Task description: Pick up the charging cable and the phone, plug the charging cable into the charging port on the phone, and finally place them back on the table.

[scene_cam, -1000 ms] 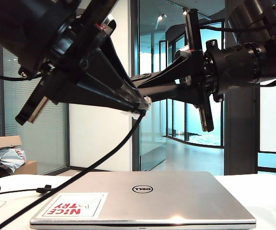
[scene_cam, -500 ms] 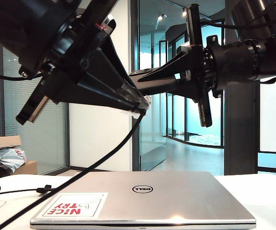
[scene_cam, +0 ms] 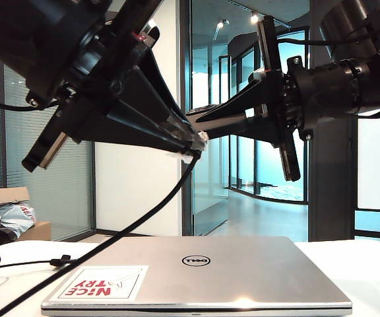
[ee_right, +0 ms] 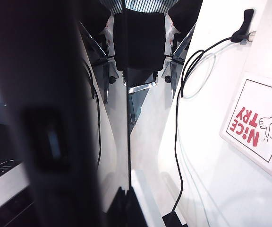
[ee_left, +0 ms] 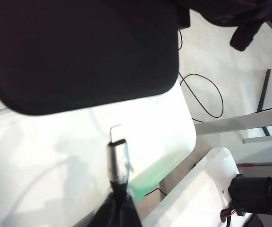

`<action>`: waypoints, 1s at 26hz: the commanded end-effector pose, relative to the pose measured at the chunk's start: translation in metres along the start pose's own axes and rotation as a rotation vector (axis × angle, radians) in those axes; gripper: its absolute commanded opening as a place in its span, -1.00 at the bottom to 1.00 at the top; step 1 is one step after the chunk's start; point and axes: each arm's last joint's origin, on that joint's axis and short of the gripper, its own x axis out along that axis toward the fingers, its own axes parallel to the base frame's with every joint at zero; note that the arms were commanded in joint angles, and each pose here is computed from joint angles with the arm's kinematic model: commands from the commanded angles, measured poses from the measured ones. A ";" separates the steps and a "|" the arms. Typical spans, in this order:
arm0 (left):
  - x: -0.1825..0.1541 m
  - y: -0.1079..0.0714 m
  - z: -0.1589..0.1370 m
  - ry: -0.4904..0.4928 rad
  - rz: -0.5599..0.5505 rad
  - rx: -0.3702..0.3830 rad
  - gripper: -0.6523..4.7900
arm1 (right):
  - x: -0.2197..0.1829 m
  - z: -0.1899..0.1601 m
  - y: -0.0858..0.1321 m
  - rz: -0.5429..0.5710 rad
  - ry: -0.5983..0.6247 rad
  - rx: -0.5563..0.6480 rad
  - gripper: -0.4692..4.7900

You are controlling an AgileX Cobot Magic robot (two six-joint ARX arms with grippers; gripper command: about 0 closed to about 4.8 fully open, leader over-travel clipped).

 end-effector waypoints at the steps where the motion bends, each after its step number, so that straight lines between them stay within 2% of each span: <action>1: -0.001 -0.002 0.002 -0.017 -0.012 0.008 -0.78 | -0.001 0.002 0.006 0.023 -0.015 -0.047 -0.85; 6: -0.001 -0.002 0.002 -0.017 -0.012 0.008 -0.78 | -0.007 -0.008 0.006 0.020 -0.049 -0.041 -0.85; 11: -0.001 -0.002 0.002 -0.017 -0.013 0.008 -0.78 | -0.007 -0.004 0.012 0.055 -0.077 -0.085 -0.85; 26: -0.001 -0.002 0.002 -0.017 -0.012 0.008 -0.78 | -0.003 -0.008 0.011 0.046 -0.049 -0.096 -0.85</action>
